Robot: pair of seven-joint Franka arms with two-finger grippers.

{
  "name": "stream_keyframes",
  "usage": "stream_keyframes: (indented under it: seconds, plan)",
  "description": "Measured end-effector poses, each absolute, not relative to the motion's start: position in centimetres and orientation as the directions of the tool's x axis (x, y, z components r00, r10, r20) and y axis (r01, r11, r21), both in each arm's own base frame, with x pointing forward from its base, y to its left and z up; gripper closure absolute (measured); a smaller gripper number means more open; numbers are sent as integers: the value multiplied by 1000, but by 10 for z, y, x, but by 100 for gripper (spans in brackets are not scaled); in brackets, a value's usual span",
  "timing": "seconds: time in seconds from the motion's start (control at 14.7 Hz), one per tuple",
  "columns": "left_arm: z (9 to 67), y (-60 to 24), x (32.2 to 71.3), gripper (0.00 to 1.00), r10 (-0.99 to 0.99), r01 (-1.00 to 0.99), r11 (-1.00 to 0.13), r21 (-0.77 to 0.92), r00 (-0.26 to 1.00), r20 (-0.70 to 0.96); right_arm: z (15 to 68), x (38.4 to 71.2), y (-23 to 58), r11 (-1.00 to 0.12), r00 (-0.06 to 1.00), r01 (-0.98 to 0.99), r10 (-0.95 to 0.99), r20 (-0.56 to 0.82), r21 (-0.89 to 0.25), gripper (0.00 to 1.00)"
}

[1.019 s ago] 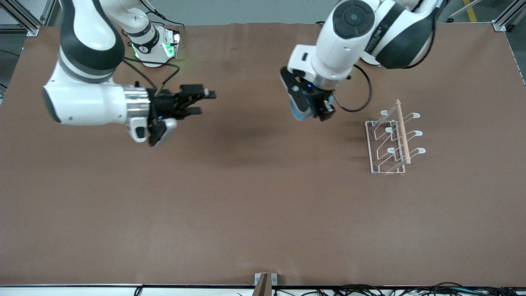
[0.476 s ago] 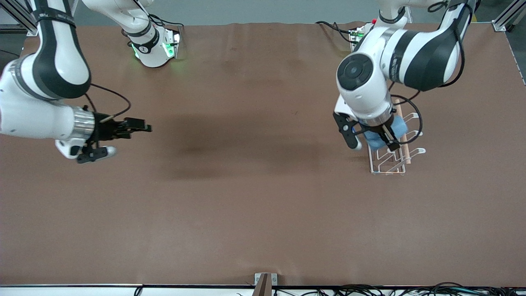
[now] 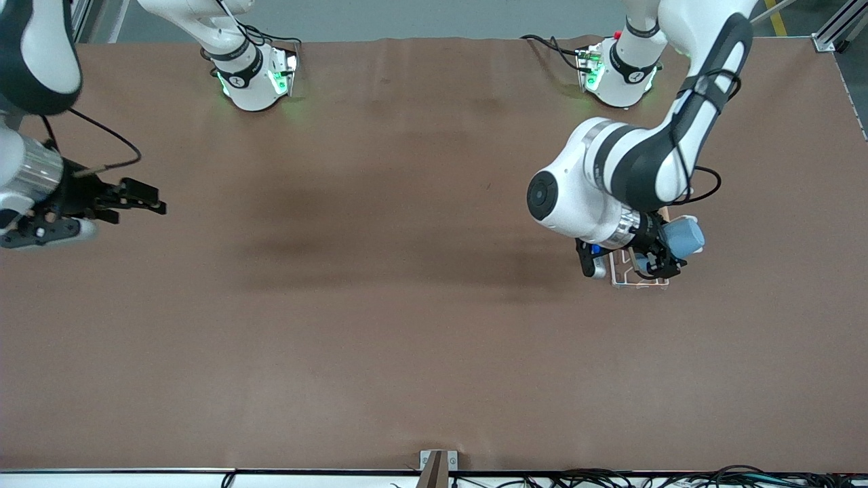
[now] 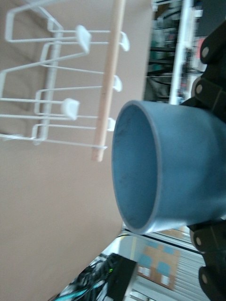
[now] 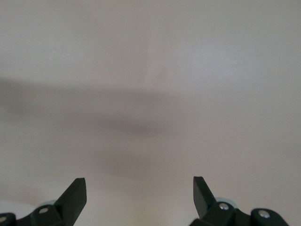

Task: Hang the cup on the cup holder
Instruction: 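Hang the cup on a rack hook with the left gripper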

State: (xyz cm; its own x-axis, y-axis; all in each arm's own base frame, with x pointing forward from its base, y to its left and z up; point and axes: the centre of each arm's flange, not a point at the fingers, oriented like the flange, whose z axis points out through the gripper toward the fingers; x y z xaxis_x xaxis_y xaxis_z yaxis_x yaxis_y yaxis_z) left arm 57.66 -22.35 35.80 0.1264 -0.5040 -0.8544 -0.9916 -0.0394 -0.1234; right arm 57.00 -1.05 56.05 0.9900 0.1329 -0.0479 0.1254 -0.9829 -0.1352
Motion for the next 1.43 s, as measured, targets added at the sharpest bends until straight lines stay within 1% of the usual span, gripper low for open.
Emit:
stream_keyframes:
  seconds: [0.2,0.41,0.54,0.82,1.02,1.43]
  plan:
    - [336,-225,569,22,-422,-996,-20,-85,86,-902,625,568,-14,-986,990,144,142,20,-90,0]
    - [310,-226,567,22,-360,-999,0,-52,49,-932,649,567,-13,-987,987,152,149,52,-60,0]
    - [296,-227,567,22,-341,-999,9,-46,40,-939,661,563,-13,-988,988,147,144,47,-56,0]
    - [275,-228,565,22,-314,-999,11,-45,39,-949,670,558,-14,-998,999,-25,-26,23,-50,0]
    - [265,-225,564,22,-270,-999,16,-33,28,-962,674,553,-17,-998,998,-50,-51,21,-22,0]
    - [244,-222,561,22,-216,-999,37,-8,0,-976,675,530,-19,-998,998,-64,-65,8,-20,0]
